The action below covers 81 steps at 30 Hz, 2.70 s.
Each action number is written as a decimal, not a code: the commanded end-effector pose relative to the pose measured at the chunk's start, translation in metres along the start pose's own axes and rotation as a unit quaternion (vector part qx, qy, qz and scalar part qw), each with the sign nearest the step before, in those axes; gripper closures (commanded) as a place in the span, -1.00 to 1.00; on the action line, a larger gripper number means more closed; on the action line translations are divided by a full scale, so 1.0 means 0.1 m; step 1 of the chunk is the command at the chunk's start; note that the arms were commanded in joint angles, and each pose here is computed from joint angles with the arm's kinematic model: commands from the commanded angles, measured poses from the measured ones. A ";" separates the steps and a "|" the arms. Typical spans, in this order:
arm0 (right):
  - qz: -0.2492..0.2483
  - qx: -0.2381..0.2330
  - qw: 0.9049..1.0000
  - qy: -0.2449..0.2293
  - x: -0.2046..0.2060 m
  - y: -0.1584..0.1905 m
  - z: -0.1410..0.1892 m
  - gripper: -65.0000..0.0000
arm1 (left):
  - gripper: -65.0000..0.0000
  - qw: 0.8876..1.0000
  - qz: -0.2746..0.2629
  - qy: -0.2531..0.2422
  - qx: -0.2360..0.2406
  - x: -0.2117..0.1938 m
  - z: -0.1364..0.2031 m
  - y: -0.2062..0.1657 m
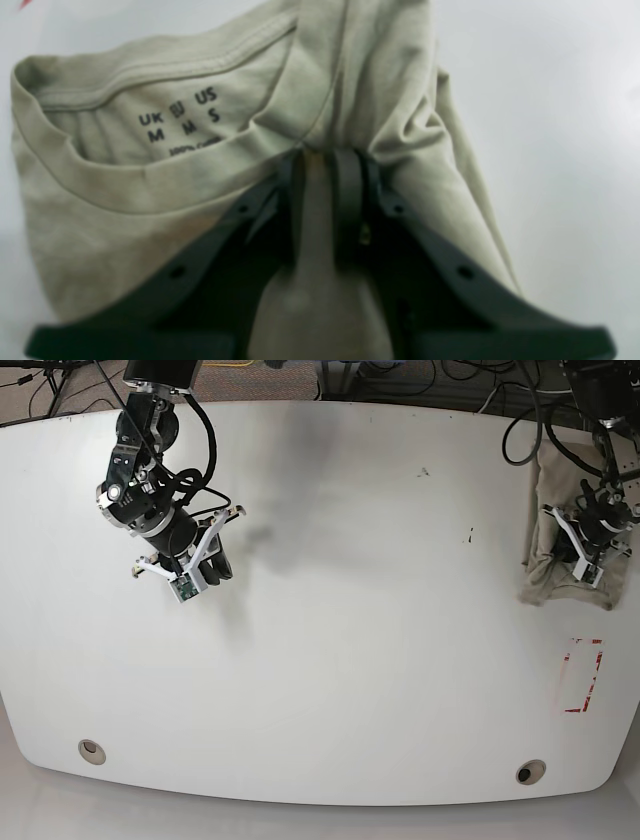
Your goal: Layout the t-shirt on the table in an organized manner, then fold the t-shirt properly
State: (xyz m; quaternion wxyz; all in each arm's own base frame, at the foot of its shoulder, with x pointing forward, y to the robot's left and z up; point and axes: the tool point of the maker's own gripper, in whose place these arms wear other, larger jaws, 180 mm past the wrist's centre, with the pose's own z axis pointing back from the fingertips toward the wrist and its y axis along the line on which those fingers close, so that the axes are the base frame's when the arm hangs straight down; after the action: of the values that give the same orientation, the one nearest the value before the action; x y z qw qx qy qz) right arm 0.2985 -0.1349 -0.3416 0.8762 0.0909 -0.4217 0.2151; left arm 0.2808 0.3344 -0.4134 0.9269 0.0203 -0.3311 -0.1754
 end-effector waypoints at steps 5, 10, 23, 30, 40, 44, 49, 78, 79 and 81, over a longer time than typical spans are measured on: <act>0.012 -0.001 0.999 -0.029 0.13 0.04 0.12 0.66 | 0.70 0.995 -0.019 0.086 0.048 -0.26 0.11 0.49; 0.013 0.000 1.000 -0.025 0.09 0.07 0.14 0.66 | 0.70 0.995 -0.016 0.078 0.066 -0.11 0.14 0.74; 0.012 0.000 1.000 -0.017 0.02 0.09 0.15 0.66 | 0.69 0.993 -0.037 0.050 0.097 0.29 0.25 1.17; 0.018 -0.003 1.000 -0.024 0.07 0.08 0.17 0.66 | 0.69 0.990 -0.074 0.021 0.115 0.69 0.37 1.21; 0.057 -0.033 0.997 -0.039 0.27 -0.08 0.24 0.66 | 0.70 0.982 -0.135 -0.064 0.115 1.32 0.51 0.49; 0.077 -0.060 0.994 -0.050 0.33 -0.17 0.22 0.66 | 0.70 0.980 -0.137 -0.125 0.073 1.40 0.42 0.03; 0.080 -0.070 0.990 -0.092 0.39 -0.19 0.16 0.66 | 0.70 0.972 -0.105 -0.205 0.042 1.38 0.32 -0.45; -0.061 -0.078 0.994 -0.040 -1.15 0.15 1.20 0.66 | 0.70 0.989 0.040 -0.134 -0.057 -0.31 1.32 -2.28; -0.067 -0.073 0.995 -0.032 -1.21 0.20 1.24 0.66 | 0.70 0.990 0.044 -0.122 -0.060 -0.39 1.35 -2.31; -0.083 -0.064 0.994 -0.012 -1.36 0.30 1.35 0.66 | 0.70 0.992 0.051 -0.091 -0.070 -0.60 1.45 -2.40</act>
State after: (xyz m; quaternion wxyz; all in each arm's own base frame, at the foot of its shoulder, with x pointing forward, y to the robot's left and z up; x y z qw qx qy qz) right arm 0.1399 -0.1958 -0.3650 0.8824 0.0597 -0.4516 0.1172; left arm 0.0875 0.1418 -0.3779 0.8967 -0.0709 -0.4066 -0.1601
